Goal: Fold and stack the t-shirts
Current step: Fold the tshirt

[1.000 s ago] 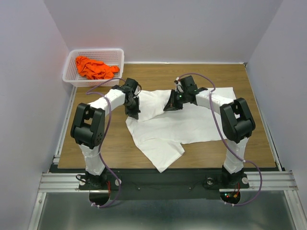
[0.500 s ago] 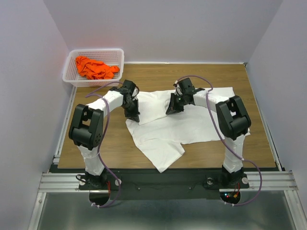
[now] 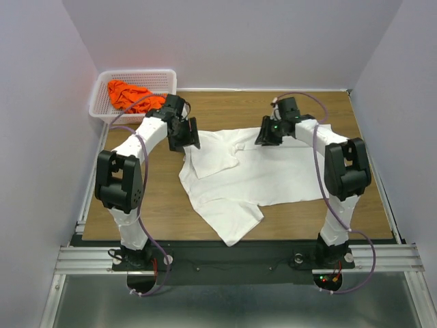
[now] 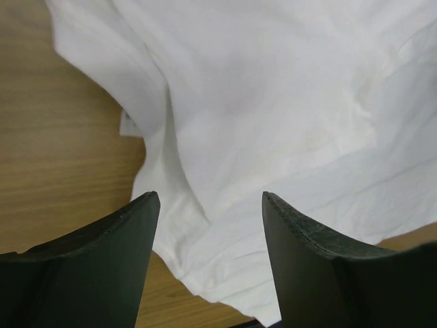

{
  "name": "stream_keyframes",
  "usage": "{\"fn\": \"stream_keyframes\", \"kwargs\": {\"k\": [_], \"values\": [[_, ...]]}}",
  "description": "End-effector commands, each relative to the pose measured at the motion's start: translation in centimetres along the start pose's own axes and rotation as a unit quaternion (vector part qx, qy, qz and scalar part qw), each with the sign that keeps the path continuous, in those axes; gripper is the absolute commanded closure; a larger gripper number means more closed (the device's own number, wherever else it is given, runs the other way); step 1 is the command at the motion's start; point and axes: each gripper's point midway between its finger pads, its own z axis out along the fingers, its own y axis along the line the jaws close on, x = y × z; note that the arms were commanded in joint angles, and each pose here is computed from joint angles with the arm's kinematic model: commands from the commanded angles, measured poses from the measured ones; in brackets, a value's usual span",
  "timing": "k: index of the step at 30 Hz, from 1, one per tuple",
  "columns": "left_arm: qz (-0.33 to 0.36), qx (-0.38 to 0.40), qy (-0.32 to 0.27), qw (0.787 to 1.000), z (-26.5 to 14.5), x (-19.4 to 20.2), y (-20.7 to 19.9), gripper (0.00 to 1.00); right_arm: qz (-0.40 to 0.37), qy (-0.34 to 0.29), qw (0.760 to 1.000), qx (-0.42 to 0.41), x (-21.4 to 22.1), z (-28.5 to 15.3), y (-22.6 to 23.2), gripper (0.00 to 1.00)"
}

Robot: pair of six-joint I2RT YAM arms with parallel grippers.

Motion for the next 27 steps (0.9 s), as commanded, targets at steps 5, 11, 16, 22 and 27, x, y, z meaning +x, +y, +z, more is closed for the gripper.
{"fn": "stream_keyframes", "kwargs": {"k": [5, 11, 16, 22, 27], "values": [[0.006, -0.031, -0.146, 0.989, -0.9, -11.6, -1.0, 0.44, 0.076, -0.127, 0.981, 0.127, -8.1, -6.7, -11.8, 0.62], [0.016, -0.051, -0.149, 0.987, 3.4, -14.8, -0.8, 0.55, 0.125, -0.154, 0.960, 0.200, -9.7, -8.0, -18.7, 0.67], [0.009, -0.089, -0.146, 0.985, 6.5, -14.6, 1.1, 0.59, 0.137, -0.167, 0.949, 0.228, -10.7, -8.5, -21.8, 0.68], [-0.010, -0.128, -0.117, 0.985, 9.6, -12.5, 4.0, 0.60, 0.160, -0.166, 0.935, 0.268, -10.5, -8.4, -26.6, 0.68], [-0.054, -0.155, -0.097, 0.982, 10.9, -10.8, 7.5, 0.63, 0.174, -0.161, 0.926, 0.293, -10.3, -8.2, -30.8, 0.68]]}}
